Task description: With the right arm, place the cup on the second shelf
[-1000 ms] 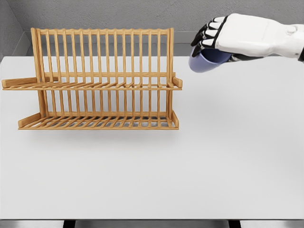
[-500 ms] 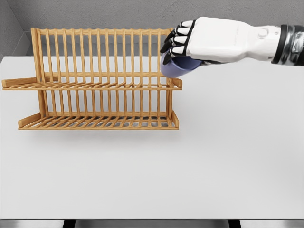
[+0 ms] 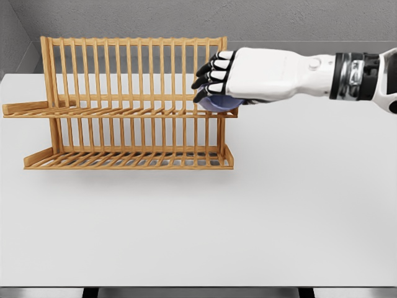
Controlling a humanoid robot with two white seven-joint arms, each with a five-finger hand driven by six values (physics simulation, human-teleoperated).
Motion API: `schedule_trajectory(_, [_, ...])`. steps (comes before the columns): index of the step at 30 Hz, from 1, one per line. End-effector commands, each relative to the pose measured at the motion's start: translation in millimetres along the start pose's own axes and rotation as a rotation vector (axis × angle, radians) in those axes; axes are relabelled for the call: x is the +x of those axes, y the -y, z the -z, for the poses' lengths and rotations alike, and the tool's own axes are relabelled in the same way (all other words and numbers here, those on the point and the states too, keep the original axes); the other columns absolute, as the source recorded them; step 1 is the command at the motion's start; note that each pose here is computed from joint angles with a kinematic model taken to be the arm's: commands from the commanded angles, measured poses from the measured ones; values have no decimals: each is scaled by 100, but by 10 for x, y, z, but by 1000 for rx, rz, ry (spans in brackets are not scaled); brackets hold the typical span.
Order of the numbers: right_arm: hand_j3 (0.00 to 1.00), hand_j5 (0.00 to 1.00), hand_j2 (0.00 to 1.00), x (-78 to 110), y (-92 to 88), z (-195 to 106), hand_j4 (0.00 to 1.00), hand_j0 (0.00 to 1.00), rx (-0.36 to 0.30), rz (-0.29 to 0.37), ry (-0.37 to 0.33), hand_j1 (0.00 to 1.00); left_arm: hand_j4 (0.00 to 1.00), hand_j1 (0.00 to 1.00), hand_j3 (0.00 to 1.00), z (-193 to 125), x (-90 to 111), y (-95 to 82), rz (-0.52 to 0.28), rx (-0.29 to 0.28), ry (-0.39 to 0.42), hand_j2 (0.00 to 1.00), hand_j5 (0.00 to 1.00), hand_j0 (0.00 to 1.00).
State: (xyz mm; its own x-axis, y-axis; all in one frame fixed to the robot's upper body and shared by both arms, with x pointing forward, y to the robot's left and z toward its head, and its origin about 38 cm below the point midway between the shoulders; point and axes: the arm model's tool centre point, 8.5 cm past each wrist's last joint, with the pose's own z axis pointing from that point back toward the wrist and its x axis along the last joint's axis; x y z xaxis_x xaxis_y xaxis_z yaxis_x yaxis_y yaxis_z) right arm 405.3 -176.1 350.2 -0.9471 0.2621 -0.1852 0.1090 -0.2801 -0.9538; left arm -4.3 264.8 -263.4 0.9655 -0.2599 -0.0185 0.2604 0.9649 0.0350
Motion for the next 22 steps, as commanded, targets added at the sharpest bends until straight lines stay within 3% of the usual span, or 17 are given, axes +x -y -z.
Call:
schedule_trajectory(1, [100, 100, 100, 10, -15, 12, 100, 100, 7, 11, 5, 100, 100, 100, 100, 0, -1, 0, 0, 0, 0, 100, 100, 100])
schedule_trajectory(4, [100, 100, 100, 2, 26, -7, 100, 100, 0, 1, 0, 100, 100, 100, 100, 0, -1, 0, 0, 0, 0, 100, 100, 100])
schedule_trajectory(7, [100, 100, 100, -52, 206, -74, 100, 100, -27, -35, -21, 100, 100, 100, 100, 0, -1, 0, 0, 0, 0, 100, 100, 100])
schedule_trajectory(10, [100, 100, 100, -215, 559, -467, 100, 100, -123, -93, -128, 100, 100, 100, 100, 0, -1, 0, 0, 0, 0, 100, 100, 100])
schedule_trajectory(11, [100, 100, 100, -278, 601, -685, 100, 100, -125, -106, -183, 100, 100, 100, 100, 0, -1, 0, 0, 0, 0, 100, 100, 100])
schedule_trajectory(12, [100, 100, 100, -355, 556, -886, 100, 100, -124, -90, -241, 100, 100, 100, 100, 0, -1, 0, 0, 0, 0, 100, 100, 100])
schedule_trajectory(13, [100, 100, 100, -473, 373, -1126, 100, 100, -154, -23, -319, 100, 100, 100, 100, 0, -1, 0, 0, 0, 0, 100, 100, 100])
schedule_trajectory(15, [100, 100, 100, -463, -88, -1506, 100, 100, -203, 90, -422, 100, 100, 100, 100, 0, -1, 0, 0, 0, 0, 100, 100, 100])
schedule_trajectory(18, [100, 100, 100, -299, -631, -1508, 100, 100, -159, 207, -420, 100, 100, 100, 100, 0, -1, 0, 0, 0, 0, 100, 100, 100])
schedule_trajectory(20, [100, 100, 100, -214, -827, -1385, 100, 100, -168, 262, -397, 100, 100, 100, 100, 0, -1, 0, 0, 0, 0, 100, 100, 100])
schedule_trajectory(22, [100, 100, 100, -210, -886, -1379, 100, 100, -163, 278, -400, 100, 100, 100, 100, 0, -1, 0, 0, 0, 0, 100, 100, 100])
